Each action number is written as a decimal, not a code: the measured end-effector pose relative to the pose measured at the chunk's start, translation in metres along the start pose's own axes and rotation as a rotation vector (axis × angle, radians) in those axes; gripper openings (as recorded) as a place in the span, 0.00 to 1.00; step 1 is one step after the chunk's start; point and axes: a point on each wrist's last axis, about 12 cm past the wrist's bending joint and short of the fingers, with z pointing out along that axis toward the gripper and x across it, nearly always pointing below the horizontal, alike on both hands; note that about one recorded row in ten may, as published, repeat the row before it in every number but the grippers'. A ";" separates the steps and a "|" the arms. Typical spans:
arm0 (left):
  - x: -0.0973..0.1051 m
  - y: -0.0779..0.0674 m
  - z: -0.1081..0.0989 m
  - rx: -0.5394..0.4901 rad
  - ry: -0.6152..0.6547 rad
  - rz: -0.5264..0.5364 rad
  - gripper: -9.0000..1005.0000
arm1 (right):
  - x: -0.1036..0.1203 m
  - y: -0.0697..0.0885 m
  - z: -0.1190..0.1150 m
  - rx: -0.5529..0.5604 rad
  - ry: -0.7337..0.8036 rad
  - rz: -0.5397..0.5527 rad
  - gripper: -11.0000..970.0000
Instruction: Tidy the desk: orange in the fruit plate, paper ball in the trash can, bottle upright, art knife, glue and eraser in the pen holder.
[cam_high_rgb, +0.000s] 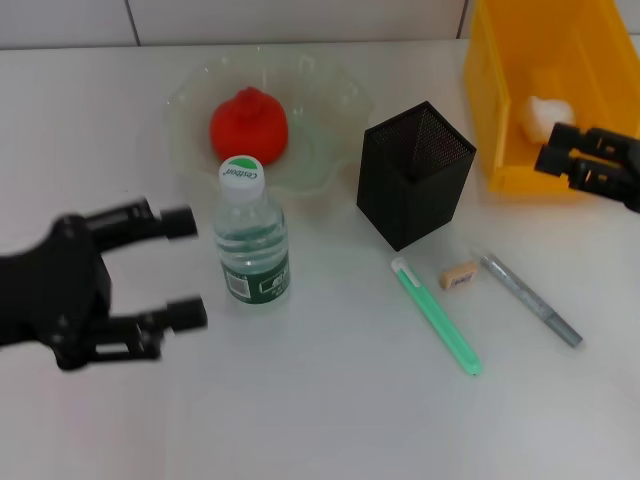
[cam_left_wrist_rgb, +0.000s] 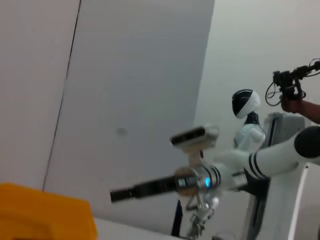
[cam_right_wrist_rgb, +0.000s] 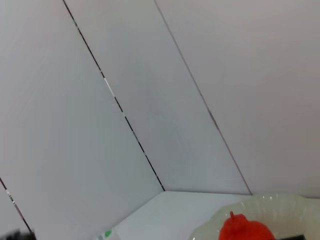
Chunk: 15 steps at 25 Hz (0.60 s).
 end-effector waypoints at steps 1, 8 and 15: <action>0.008 -0.002 0.003 0.003 0.011 -0.015 0.83 | -0.007 0.000 0.000 -0.005 0.006 0.003 0.68; 0.059 -0.009 0.033 -0.037 0.055 -0.031 0.82 | -0.078 0.016 0.017 -0.072 0.272 -0.062 0.67; 0.074 -0.004 0.053 -0.022 0.109 -0.076 0.82 | -0.127 0.065 0.059 0.142 0.771 -0.167 0.67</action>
